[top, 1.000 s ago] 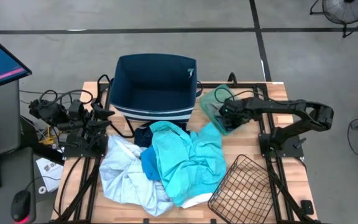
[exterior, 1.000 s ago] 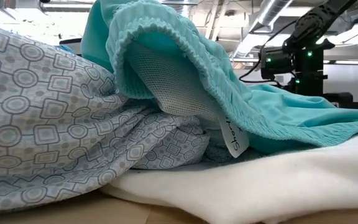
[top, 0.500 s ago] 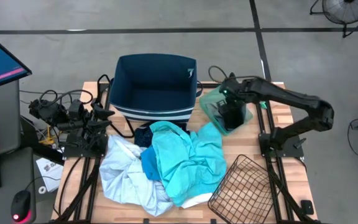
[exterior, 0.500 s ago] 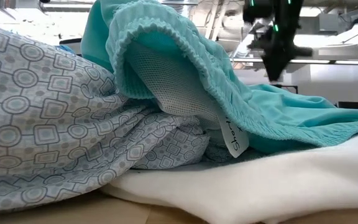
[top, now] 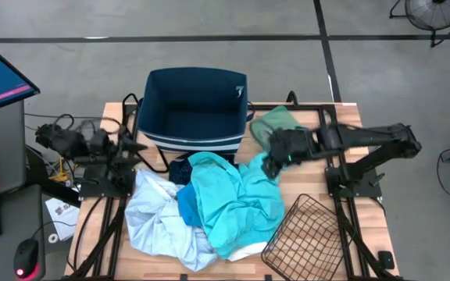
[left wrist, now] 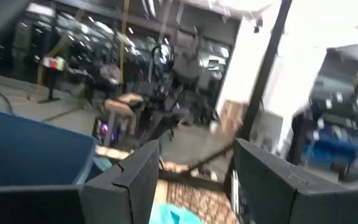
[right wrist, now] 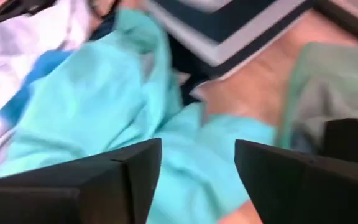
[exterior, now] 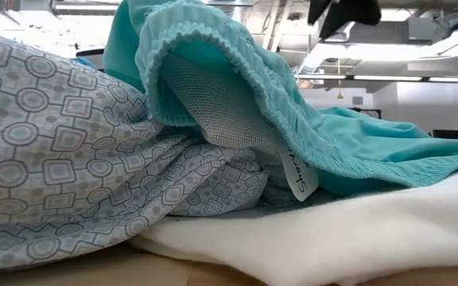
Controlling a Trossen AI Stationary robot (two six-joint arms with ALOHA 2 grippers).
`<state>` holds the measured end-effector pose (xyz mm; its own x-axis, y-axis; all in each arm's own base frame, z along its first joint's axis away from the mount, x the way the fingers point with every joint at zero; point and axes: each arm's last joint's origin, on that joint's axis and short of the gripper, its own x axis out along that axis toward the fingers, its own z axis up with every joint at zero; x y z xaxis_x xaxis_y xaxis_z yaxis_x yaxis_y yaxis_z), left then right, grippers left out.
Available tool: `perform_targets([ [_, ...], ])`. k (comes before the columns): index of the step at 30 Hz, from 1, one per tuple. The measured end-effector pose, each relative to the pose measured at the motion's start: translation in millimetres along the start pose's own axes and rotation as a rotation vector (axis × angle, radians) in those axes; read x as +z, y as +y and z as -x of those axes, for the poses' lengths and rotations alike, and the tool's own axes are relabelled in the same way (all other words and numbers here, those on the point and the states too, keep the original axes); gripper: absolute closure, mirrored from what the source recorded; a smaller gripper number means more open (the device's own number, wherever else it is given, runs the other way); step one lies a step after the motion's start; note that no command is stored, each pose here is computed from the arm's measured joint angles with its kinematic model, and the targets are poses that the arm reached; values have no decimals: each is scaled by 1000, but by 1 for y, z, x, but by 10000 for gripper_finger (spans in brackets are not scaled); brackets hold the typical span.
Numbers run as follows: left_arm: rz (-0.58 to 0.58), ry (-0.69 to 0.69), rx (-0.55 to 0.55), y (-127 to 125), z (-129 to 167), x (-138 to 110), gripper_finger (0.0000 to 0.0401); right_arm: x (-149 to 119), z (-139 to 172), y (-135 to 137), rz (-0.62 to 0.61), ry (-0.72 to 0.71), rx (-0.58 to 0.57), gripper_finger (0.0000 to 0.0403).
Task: Pick & Place Cloths
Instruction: Put the light blue shorts into the black wire basket
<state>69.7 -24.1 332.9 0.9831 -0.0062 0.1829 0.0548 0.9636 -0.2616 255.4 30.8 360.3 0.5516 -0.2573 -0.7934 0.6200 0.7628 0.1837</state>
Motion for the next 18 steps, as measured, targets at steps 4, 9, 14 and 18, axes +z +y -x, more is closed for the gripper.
perform_targets([
  [4, -72, 112, -24, -13, -26, -17, 207, -21, 16, 26, -5, -76, 68, 187],
  [9, -220, 249, -17, -32, -66, -39, 181, -43, 33, 40, -31, -146, 92, 191],
  [14, -343, 353, 27, -43, -108, -51, 139, -55, 38, 47, -43, -138, 111, 199],
  [18, -390, 432, 3, -43, -139, -62, 104, -58, 39, 49, -45, -133, 119, 201],
])
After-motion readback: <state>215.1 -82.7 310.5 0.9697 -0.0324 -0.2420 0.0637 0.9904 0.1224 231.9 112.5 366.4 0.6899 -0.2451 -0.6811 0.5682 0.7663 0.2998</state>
